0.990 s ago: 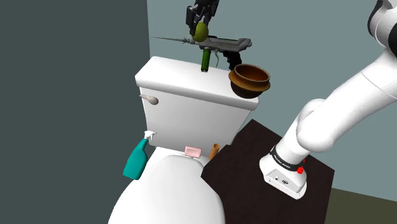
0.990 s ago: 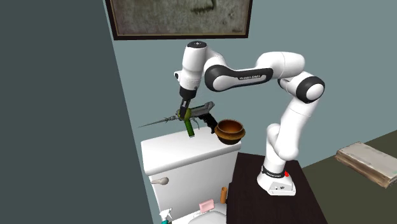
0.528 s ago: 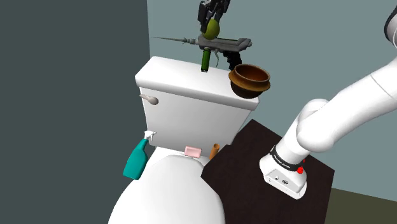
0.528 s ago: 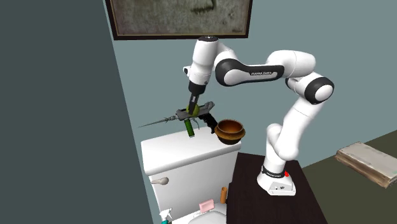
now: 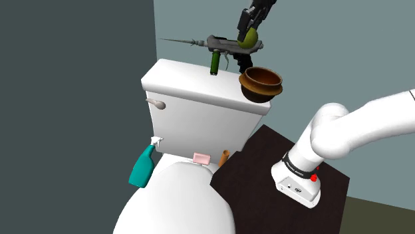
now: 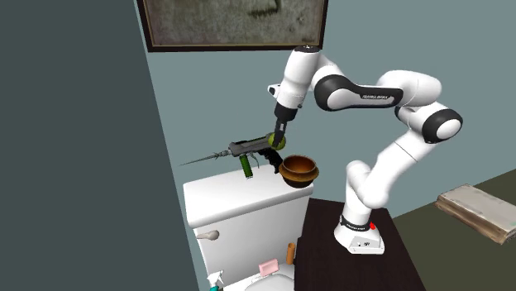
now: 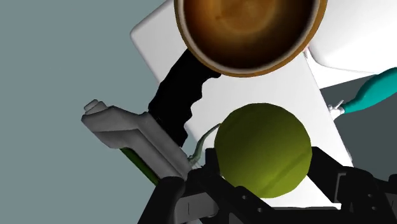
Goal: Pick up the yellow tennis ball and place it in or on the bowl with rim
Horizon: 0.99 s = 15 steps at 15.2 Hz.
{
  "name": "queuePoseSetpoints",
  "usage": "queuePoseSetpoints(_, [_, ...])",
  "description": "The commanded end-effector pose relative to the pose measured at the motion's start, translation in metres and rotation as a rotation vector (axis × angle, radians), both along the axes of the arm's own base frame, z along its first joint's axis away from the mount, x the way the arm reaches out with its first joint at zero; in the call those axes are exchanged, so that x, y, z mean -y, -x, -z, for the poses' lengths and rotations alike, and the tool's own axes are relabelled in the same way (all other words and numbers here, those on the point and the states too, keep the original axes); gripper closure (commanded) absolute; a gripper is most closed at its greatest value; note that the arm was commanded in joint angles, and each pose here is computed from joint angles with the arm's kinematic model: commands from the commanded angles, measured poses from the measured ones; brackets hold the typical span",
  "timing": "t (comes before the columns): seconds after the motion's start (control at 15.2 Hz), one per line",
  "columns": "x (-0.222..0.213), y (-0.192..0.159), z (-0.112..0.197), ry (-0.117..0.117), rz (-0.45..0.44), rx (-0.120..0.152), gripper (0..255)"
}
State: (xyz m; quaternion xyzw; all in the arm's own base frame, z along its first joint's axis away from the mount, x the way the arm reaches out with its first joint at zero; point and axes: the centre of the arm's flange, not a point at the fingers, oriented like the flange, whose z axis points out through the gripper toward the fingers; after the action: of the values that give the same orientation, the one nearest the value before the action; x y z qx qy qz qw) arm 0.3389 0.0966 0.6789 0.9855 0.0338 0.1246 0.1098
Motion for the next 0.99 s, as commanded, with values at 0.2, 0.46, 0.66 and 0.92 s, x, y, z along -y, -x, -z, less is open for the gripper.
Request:
queuePoseSetpoints(0.2, [0.02,0.065,-0.002,0.0,0.0,0.0,255])
queuePoseSetpoints(0.46, [0.031,0.099,0.002,0.0,0.0,0.0,255])
queuePoseSetpoints(0.66, [0.031,0.099,0.018,0.0,0.0,0.0,255])
queuePoseSetpoints(0.92, [0.031,0.099,0.039,0.0,0.0,0.0,255])
